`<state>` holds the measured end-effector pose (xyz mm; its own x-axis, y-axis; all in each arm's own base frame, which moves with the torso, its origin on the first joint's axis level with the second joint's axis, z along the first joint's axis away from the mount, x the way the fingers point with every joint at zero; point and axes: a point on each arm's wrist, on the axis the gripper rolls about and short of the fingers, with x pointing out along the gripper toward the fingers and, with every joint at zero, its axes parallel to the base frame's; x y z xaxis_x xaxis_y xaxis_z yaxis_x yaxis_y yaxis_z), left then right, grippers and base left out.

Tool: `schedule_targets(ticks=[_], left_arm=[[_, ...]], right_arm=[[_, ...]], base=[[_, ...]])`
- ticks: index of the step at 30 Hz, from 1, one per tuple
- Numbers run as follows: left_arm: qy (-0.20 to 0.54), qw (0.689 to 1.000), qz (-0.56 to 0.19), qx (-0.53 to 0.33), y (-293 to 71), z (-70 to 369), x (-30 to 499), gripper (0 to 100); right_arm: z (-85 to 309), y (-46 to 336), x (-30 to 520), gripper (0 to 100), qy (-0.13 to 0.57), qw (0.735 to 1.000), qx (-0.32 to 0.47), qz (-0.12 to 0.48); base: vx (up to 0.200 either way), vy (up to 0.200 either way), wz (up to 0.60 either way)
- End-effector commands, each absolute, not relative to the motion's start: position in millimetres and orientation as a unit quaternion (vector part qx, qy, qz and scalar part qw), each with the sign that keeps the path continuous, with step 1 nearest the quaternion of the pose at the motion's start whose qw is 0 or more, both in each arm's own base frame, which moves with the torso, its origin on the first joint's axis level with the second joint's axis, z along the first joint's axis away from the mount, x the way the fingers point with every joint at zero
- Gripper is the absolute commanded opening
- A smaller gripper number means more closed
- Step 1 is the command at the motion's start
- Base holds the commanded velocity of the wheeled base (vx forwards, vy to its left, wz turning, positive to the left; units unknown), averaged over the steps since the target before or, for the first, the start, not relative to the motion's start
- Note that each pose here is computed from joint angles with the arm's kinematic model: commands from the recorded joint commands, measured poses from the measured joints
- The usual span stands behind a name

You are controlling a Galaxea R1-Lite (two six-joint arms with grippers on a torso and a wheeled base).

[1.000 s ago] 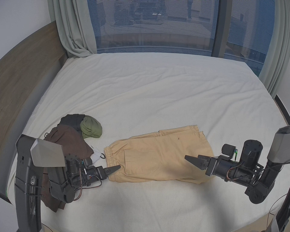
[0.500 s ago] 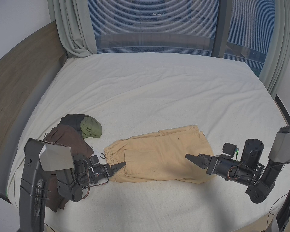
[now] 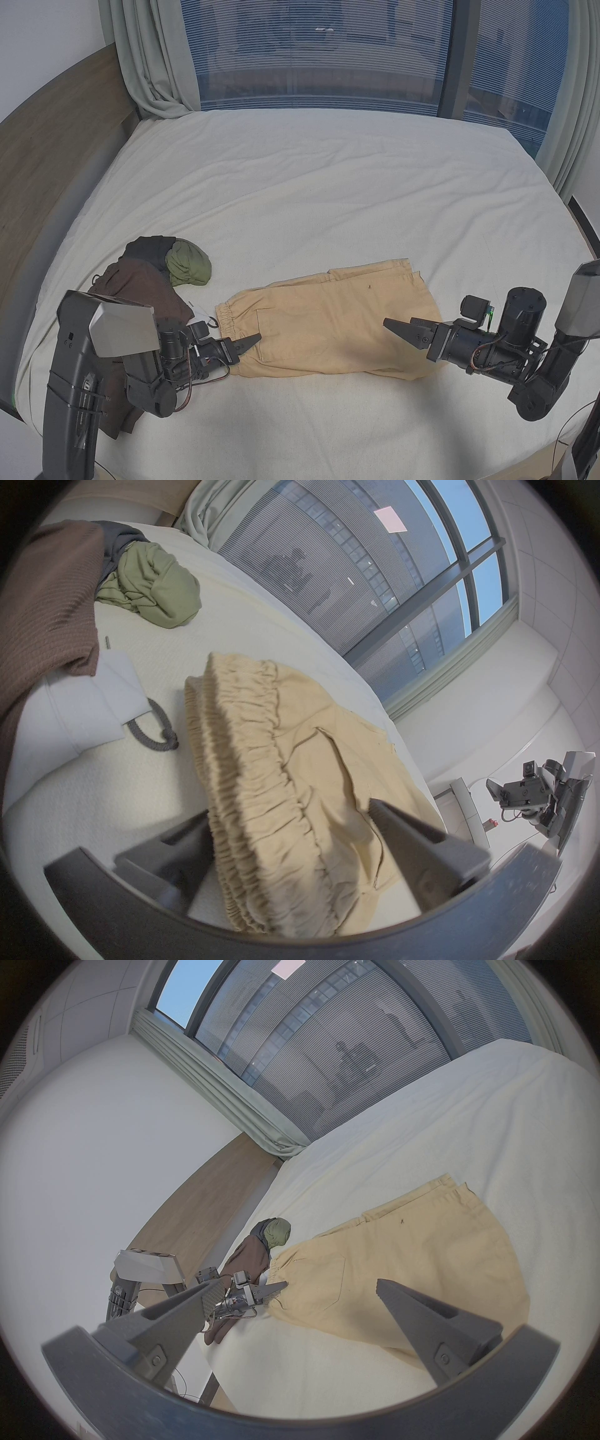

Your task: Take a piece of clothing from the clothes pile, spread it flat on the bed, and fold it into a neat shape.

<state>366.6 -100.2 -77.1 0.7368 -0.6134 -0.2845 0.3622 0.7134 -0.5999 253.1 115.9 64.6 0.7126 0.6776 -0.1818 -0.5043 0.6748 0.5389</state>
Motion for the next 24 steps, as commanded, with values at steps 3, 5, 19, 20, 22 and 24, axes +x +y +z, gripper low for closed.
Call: schedule_targets(ticks=[3, 5, 19, 20, 22, 24], left_arm=[[0.243, 0.891, -0.272, -0.271, -101, -78, 366, 0], [0.242, 0.89, -0.271, -0.275, -100, -76, 366, 0], [0.252, 0.869, -0.292, -0.312, -100, -39, 348, 0], [0.252, 0.869, -0.29, -0.312, -99, -37, 347, 0], [0.256, 0.868, -0.288, -0.314, -96, -36, 343, 0], [0.261, 0.866, -0.289, -0.315, -94, -34, 339, 0]], right_arm=[[65, 116, 253, 100, 0.187, 0.896, 0.232, 0.33], [65, 116, 253, 100, 0.187, 0.896, 0.232, 0.33], [62, 116, 253, 100, 0.192, 0.895, 0.231, 0.329], [61, 116, 253, 100, 0.193, 0.895, 0.231, 0.328], [61, 116, 253, 100, 0.193, 0.895, 0.231, 0.328], [61, 116, 253, 100, 0.194, 0.895, 0.231, 0.329]], base=[[0.0, 0.0, 0.0], [0.0, 0.0, 0.0], [0.0, 0.0, 0.0], [0.0, 0.0, 0.0], [0.0, 0.0, 0.0], [0.0, 0.0, 0.0]])
